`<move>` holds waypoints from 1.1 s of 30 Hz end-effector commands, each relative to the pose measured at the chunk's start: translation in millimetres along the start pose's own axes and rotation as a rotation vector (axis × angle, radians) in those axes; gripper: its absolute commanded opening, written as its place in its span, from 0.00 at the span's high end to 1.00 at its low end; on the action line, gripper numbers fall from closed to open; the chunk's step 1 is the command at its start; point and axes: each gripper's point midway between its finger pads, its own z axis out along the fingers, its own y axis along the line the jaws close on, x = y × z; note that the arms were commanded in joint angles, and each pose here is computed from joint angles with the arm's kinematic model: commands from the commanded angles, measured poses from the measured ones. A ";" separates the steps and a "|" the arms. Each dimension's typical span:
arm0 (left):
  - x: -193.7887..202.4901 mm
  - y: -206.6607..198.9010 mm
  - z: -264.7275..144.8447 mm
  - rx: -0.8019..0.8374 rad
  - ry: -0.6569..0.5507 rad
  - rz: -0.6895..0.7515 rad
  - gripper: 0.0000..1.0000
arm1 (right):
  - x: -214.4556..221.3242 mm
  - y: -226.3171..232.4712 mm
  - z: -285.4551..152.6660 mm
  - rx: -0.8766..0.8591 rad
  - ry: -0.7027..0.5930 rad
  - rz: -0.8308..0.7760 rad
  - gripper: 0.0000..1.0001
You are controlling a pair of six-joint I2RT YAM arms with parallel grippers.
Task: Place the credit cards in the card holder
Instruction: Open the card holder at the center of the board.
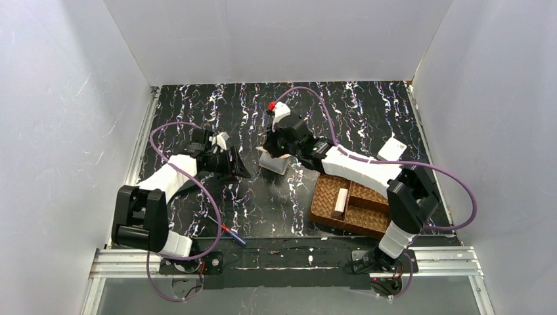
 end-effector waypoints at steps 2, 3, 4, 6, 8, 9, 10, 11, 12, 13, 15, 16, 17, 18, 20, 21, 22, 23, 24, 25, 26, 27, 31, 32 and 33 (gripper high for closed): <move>9.2 -16.4 -14.3 0.068 0.012 -0.041 0.34 | 5.4 16.5 -4.6 -0.046 -0.002 0.078 0.99; 8.2 -16.4 -15.0 0.062 0.020 -0.031 0.33 | 6.0 16.6 -5.1 -0.046 -0.004 0.090 0.99; 6.9 -16.8 -15.2 0.056 0.033 -0.025 0.32 | 6.3 16.6 -5.6 -0.044 -0.006 0.103 0.99; 5.3 -19.4 -15.1 0.060 0.061 -0.027 0.32 | 5.8 20.3 -6.9 -0.054 0.001 0.143 0.99; 4.9 -22.3 -15.5 0.071 0.067 -0.040 0.33 | 8.7 27.8 -9.0 -0.078 0.019 0.228 0.99; 4.5 -24.2 -15.2 0.082 0.065 -0.046 0.34 | 12.1 31.1 -10.2 -0.088 0.028 0.290 0.99; 4.2 -25.7 -13.7 0.093 0.065 -0.055 0.34 | 17.1 32.7 -11.2 -0.091 0.036 0.358 0.99; 4.6 -26.2 -11.3 0.104 0.070 -0.068 0.36 | 21.3 33.4 -12.1 -0.094 0.032 0.432 0.99; 7.1 -25.5 -8.6 0.111 0.085 -0.083 0.39 | 21.8 35.6 -13.1 -0.109 0.011 0.516 0.99; 10.3 -24.3 -6.3 0.113 0.100 -0.100 0.43 | 23.9 37.1 -14.1 -0.123 -0.003 0.588 0.99; 17.9 -17.8 -3.3 0.098 0.115 -0.126 0.50 | 36.4 27.6 -13.0 -0.076 -0.001 0.650 0.99; 20.9 -13.8 -3.1 0.083 0.109 -0.131 0.50 | 42.8 20.1 -12.1 -0.034 0.004 0.658 0.99; 24.4 -9.9 -3.6 0.067 0.095 -0.138 0.50 | 52.3 9.0 -12.1 0.026 0.013 0.671 0.99; 27.9 -6.4 -3.0 0.059 0.088 -0.145 0.48 | 58.7 2.2 -12.7 0.053 0.014 0.686 0.99; 32.6 -4.8 -3.0 0.066 0.065 -0.164 0.44 | 71.2 -10.9 -14.5 0.095 0.007 0.712 0.99; 33.9 -5.8 -2.6 0.078 0.056 -0.176 0.44 | 75.0 -15.7 -15.3 0.106 0.001 0.711 0.99; 34.6 -7.4 -1.7 0.093 0.051 -0.191 0.44 | 75.8 -18.6 -15.8 0.109 -0.005 0.692 0.99; 35.4 -9.1 -1.0 0.109 0.046 -0.205 0.44 | 76.6 -21.6 -16.3 0.112 -0.012 0.674 0.99; 34.6 -9.7 0.4 0.117 0.043 -0.212 0.45 | 74.8 -21.7 -16.3 0.105 -0.010 0.629 0.99; 33.0 -9.9 2.0 0.122 0.041 -0.215 0.45 | 71.7 -20.8 -15.9 0.094 -0.006 0.572 0.99; 31.5 -10.1 3.6 0.127 0.038 -0.218 0.45 | 68.5 -19.9 -15.6 0.082 -0.002 0.515 0.99; 29.9 -10.6 5.3 0.133 0.037 -0.222 0.45 | 65.3 -18.9 -15.2 0.069 0.003 0.455 0.98; 13.4 -24.6 18.3 0.216 0.067 -0.246 0.53 | 66.1 -20.5 -11.4 0.054 0.105 0.162 0.94; 11.1 -25.8 20.7 0.220 0.074 -0.245 0.54 | 64.6 -20.6 -11.1 0.048 0.100 0.148 0.95; 8.6 -27.4 23.3 0.225 0.082 -0.244 0.56 | 63.0 -20.7 -10.7 0.046 0.097 0.140 0.96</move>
